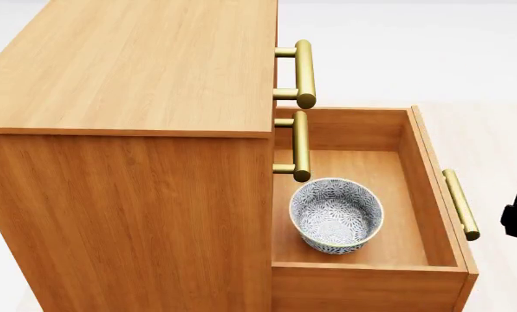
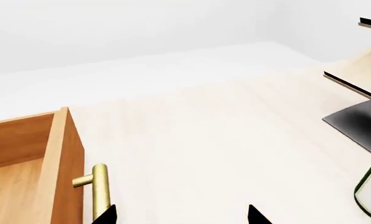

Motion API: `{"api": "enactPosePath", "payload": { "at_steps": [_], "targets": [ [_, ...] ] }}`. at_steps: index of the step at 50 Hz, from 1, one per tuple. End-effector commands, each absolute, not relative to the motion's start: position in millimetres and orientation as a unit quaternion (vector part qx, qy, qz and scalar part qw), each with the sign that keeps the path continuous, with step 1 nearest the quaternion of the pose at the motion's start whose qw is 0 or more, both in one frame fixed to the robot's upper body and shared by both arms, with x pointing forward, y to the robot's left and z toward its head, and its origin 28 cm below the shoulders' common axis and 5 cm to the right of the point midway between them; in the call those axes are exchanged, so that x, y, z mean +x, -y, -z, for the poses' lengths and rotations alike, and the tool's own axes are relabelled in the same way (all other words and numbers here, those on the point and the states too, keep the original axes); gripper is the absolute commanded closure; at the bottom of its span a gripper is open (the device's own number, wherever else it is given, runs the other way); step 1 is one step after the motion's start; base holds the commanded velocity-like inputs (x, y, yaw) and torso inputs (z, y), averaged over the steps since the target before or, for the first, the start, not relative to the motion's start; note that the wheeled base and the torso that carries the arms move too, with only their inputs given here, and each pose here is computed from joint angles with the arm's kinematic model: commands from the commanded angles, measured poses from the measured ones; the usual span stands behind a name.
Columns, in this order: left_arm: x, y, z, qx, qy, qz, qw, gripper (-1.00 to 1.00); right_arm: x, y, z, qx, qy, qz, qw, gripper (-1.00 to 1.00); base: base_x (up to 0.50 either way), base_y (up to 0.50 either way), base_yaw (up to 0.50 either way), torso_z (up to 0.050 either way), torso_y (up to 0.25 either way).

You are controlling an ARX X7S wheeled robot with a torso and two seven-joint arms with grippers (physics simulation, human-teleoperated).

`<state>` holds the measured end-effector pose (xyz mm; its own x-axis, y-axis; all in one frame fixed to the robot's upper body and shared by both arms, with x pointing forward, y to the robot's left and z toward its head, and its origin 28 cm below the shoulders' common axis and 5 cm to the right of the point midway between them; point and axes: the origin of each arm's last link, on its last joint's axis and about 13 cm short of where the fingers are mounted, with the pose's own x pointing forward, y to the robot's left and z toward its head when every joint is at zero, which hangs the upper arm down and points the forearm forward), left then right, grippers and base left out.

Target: Put the bowl in the bottom drawer of the cabinet and close it.

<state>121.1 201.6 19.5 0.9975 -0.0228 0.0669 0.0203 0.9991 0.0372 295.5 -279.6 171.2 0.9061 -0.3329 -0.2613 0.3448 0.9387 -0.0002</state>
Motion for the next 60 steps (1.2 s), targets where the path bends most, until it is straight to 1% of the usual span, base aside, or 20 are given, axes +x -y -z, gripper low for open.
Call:
{"api": "enactPosePath", "payload": {
  "at_steps": [1, 7, 26, 42, 46, 48, 60],
  "targets": [
    [121.2, -201.6, -19.3, 0.019, 0.034, 0.011, 0.999, -1.0, 285.2, 285.2, -150.4, 0.026, -0.144, 0.187, 0.971, -1.0, 0.0, 0.0, 0.0, 0.0, 0.0],
    [120.9, -201.7, -19.1, 0.018, 0.034, 0.012, 0.999, -1.0, 284.2, 285.2, -134.7, 0.025, -0.159, 0.188, 0.969, -1.0, 0.0, 0.0, 0.0, 0.0, 0.0],
    [120.6, -201.2, -20.5, 0.019, 0.036, 0.012, 0.999, -1.0, 279.1, 286.1, -109.9, 0.018, -0.186, 0.192, 0.963, -1.0, 0.0, 0.0, 0.0, 0.0, 0.0],
    [120.6, -202.0, -19.7, 0.017, 0.036, 0.011, 0.999, -1.0, 278.3, 287.1, -97.2, 0.017, -0.201, 0.198, 0.959, -1.0, 0.0, 0.0, 0.0, 0.0, 0.0],
    [120.8, -202.2, -20.6, 0.022, 0.021, 0.011, 0.999, -1.0, 277.8, 287.1, -95.6, 0.016, -0.202, 0.198, 0.959, -1.0, 0.0, 0.0, 0.0, 0.0, 0.0],
    [120.8, -203.1, -20.4, 0.002, 0.031, 0.008, 0.999, -1.0, 278.1, 287.0, -94.5, 0.016, -0.203, 0.199, 0.959, -1.0, 0.0, 0.0, 0.0, 0.0, 0.0],
    [121.1, -201.8, -19.8, 0.013, 0.034, 0.011, 0.999, -1.0, 279.6, 284.3, -90.4, 0.01, -0.209, 0.195, 0.958, -1.0, 0.0, 0.0, 0.0, 0.0, 0.0]
  ]
}}
